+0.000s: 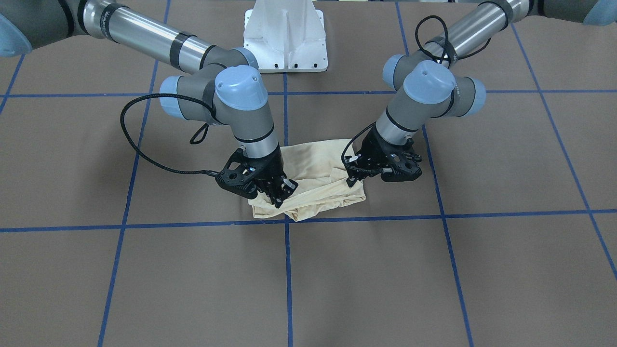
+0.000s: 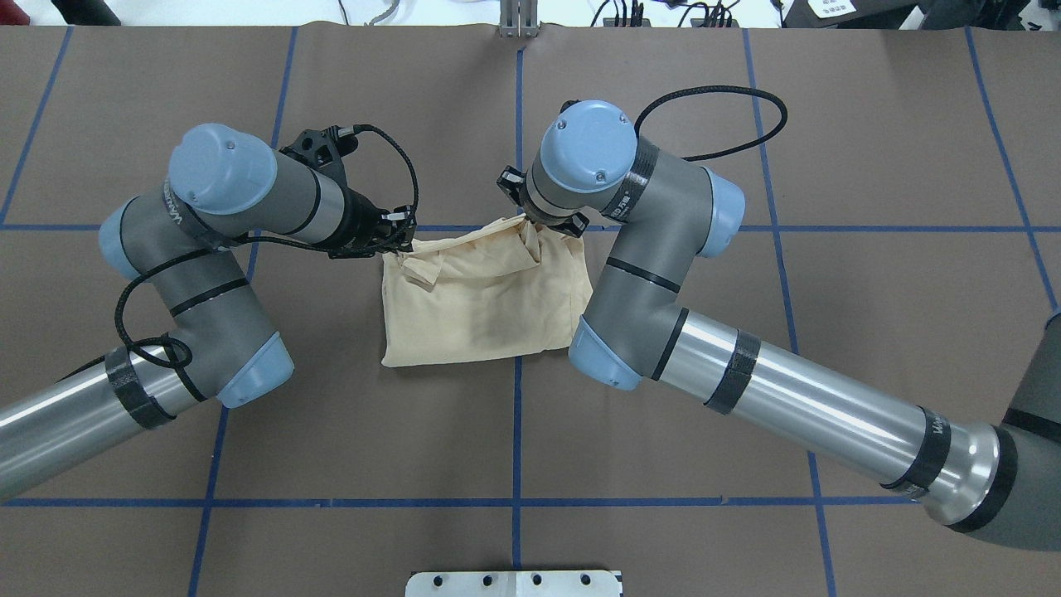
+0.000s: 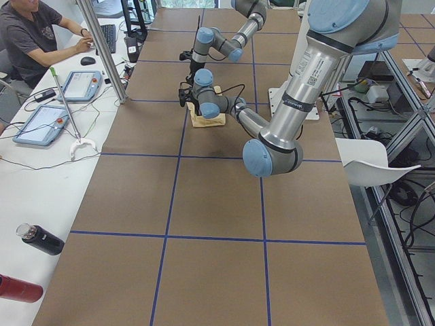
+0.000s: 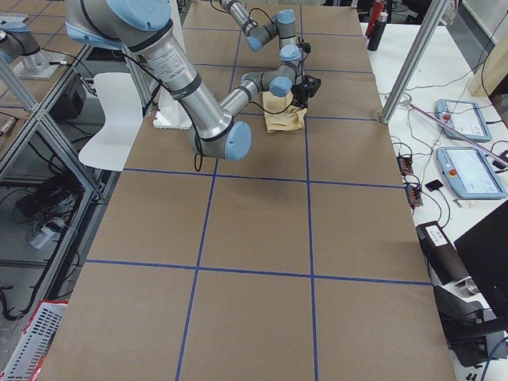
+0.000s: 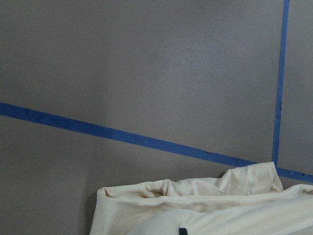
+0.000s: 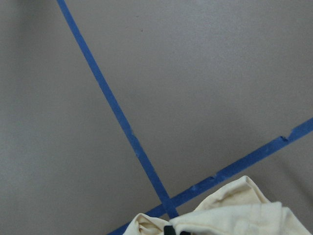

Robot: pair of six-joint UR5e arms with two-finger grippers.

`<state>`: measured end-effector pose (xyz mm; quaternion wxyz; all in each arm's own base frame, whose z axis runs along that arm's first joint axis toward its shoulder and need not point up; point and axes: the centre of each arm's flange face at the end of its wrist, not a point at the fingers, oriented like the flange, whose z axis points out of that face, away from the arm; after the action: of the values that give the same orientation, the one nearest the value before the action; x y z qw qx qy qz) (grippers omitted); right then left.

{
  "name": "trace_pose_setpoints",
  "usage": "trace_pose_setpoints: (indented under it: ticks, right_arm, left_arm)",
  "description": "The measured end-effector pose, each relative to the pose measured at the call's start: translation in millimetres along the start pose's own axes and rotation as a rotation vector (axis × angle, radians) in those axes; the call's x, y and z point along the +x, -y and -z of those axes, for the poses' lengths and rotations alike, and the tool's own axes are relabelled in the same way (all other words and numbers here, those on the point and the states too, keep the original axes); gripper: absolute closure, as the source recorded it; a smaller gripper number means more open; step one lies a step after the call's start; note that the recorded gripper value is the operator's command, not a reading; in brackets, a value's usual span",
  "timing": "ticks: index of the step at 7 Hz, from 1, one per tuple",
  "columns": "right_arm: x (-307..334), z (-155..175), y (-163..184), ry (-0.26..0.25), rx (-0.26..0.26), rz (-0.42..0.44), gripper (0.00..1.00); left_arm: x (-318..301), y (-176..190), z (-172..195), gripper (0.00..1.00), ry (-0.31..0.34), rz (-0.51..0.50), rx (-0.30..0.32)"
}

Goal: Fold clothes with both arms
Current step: 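Lay the folded edge down on the far side and open both grippers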

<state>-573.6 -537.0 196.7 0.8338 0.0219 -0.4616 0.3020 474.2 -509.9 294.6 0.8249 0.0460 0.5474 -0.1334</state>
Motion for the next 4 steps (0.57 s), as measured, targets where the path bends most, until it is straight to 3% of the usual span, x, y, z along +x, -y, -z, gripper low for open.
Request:
trace_pose_setpoints:
  ticks: [1, 4]
  right_arm:
    - [0, -3, 1, -0.006, 0.002, -0.001, 0.02]
    - [7, -19, 13, -0.033, 0.05, -0.009, 0.01]
  left_arm:
    - [1, 0, 1, 0.01, -0.012, -0.005, 0.002]
    - [-4, 13, 9, 0.01, -0.013, 0.003, 0.024]
